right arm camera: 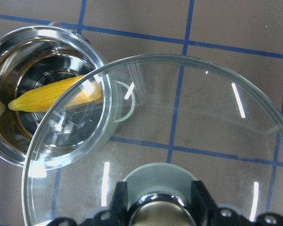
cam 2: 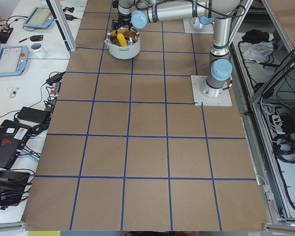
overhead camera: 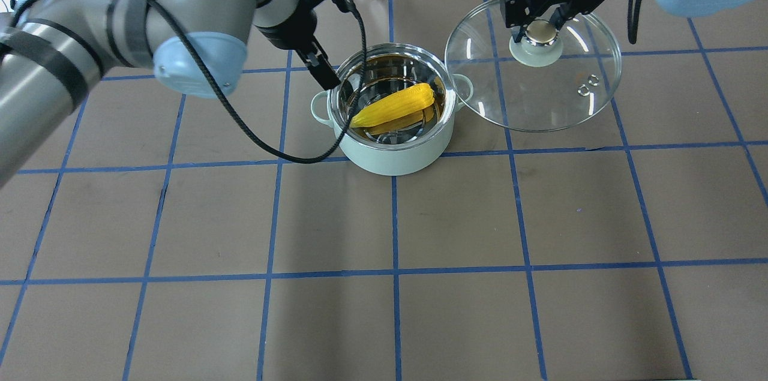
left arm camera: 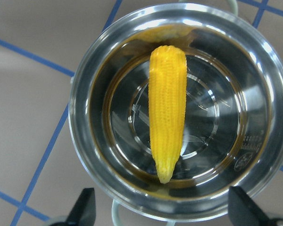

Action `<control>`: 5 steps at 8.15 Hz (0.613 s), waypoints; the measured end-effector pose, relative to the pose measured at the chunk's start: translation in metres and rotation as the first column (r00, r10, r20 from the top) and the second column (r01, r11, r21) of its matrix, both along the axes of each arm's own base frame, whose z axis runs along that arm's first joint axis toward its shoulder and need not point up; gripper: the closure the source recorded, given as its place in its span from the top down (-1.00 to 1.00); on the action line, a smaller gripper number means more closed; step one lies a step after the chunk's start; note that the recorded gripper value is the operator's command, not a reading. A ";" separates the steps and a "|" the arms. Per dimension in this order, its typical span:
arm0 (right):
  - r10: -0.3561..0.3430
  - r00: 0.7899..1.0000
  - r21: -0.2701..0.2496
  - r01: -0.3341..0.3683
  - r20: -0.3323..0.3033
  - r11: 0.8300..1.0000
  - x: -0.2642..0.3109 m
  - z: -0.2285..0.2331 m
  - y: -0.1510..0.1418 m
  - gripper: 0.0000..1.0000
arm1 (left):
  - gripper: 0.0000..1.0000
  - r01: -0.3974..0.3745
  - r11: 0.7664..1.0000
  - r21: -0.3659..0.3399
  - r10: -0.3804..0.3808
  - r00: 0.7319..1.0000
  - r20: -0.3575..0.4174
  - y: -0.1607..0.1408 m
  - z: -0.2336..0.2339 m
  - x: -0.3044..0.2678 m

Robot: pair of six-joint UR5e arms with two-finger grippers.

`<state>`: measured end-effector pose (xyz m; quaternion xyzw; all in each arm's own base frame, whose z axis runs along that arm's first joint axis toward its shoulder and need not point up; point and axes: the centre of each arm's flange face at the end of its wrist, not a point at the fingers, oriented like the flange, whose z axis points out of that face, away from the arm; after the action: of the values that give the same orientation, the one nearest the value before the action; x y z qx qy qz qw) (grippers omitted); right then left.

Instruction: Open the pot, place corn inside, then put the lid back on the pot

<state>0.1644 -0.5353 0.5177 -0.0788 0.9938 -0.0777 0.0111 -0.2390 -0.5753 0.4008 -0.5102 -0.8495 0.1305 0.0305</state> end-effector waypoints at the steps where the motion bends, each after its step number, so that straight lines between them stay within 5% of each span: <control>1: -0.005 1.000 -0.021 0.005 0.007 1.000 0.023 -0.008 -0.006 -0.81 | 1.00 -0.071 0.997 0.003 0.071 0.997 -0.004 -0.002 0.022 0.040; 3: -0.028 0.999 -0.054 0.030 0.034 0.998 0.085 -0.037 -0.020 -0.81 | 1.00 -0.242 0.969 0.054 0.244 0.968 -0.051 -0.001 0.043 0.102; 5: -0.053 0.997 -0.051 0.056 0.064 0.997 0.135 -0.075 -0.030 -0.81 | 1.00 -0.453 0.880 0.141 0.465 0.883 -0.068 0.001 0.048 0.138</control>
<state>0.2991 -0.5656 0.4432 -0.0495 0.9923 -0.1068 0.0381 -0.1009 -0.5741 0.4487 -0.2846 -0.9499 0.1075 0.0719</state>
